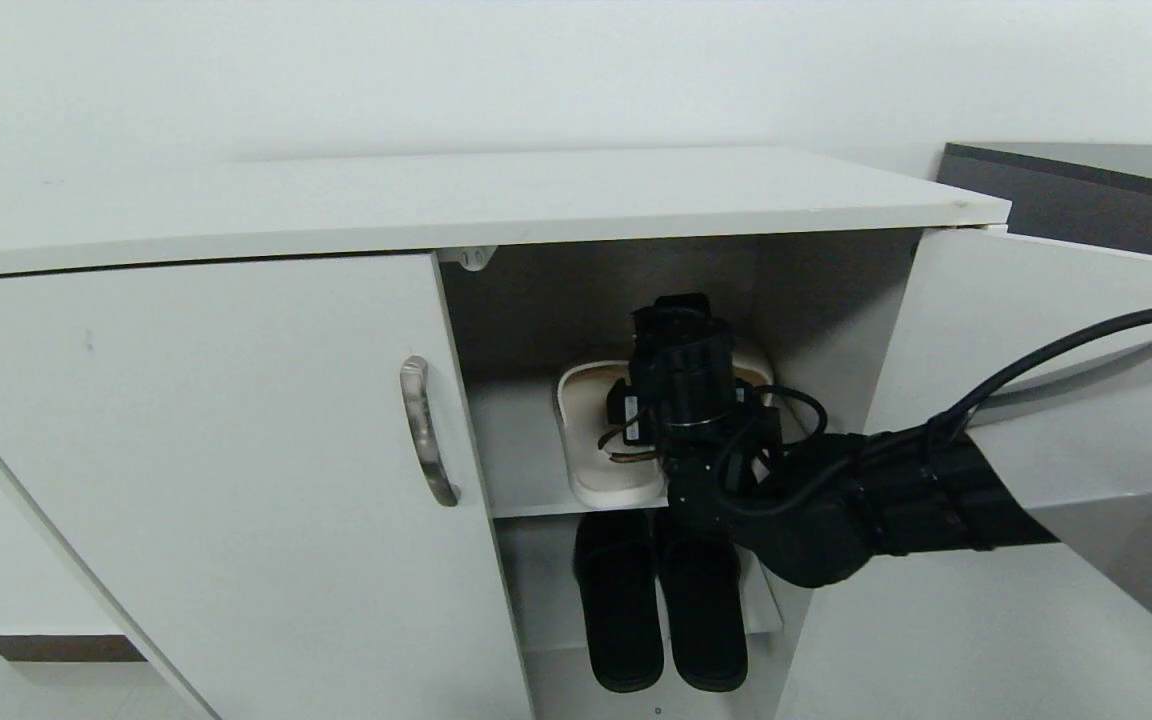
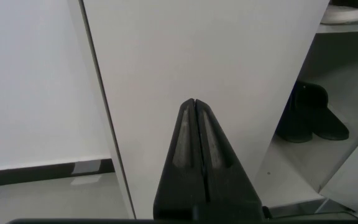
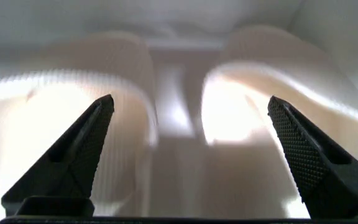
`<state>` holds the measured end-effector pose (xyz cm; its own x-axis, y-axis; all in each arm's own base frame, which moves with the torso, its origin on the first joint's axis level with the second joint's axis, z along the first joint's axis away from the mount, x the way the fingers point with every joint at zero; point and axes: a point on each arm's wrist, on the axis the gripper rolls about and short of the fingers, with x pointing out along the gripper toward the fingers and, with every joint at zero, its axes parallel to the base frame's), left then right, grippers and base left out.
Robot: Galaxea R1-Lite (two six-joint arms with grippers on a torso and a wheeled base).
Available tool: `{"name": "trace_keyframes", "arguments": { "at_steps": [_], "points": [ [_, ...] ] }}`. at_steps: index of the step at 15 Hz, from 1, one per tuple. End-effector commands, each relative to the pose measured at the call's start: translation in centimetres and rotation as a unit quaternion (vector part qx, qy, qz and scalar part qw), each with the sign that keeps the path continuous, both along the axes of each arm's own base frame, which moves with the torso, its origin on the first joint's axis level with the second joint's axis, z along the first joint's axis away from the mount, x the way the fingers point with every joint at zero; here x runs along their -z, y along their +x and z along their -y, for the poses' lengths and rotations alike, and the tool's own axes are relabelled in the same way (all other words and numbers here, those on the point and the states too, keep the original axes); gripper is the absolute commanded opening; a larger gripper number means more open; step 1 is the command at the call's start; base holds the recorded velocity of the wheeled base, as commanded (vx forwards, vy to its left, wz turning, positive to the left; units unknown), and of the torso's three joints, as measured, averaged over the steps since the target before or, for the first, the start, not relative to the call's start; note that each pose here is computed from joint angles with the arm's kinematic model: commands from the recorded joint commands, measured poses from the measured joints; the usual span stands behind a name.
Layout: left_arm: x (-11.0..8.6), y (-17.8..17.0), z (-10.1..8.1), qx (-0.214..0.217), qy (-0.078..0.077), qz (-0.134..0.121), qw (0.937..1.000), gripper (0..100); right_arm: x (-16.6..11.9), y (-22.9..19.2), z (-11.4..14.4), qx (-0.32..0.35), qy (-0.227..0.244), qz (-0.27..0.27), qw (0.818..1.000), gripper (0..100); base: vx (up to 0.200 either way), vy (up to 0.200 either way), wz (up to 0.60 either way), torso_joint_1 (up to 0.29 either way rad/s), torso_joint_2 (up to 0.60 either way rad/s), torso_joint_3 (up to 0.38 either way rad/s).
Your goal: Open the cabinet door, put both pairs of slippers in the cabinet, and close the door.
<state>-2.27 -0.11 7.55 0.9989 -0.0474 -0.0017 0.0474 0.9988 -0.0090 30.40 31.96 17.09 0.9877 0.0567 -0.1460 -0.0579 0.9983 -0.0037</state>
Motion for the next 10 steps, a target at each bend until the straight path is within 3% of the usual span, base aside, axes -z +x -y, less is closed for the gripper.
{"name": "trace_keyframes", "arguments": {
  "at_steps": [1, 5, 10],
  "points": [
    [0.0, 0.0, 0.0, 0.0, 0.0, 0.0, 1.0, 0, -2.7, -3.8, 2.2, -0.025, 0.026, 0.019, 0.999, 100, -0.2, 0.0, 0.0, 0.007, 0.0, 0.002],
    [0.0, 0.0, 0.0, 0.0, 0.0, 0.0, 1.0, 0, -2.5, -7.3, 4.3, -0.097, 0.051, 0.028, 0.994, 100, -0.2, 0.0, 0.0, 0.005, 0.01, -0.004],
    [0.0, 0.0, 0.0, 0.0, 0.0, 0.0, 1.0, 0, -0.8, -8.6, 4.9, -0.171, 0.067, 0.029, 0.982, 100, -0.2, 0.0, 0.0, -0.001, 0.0, 0.003]
  ]
}}
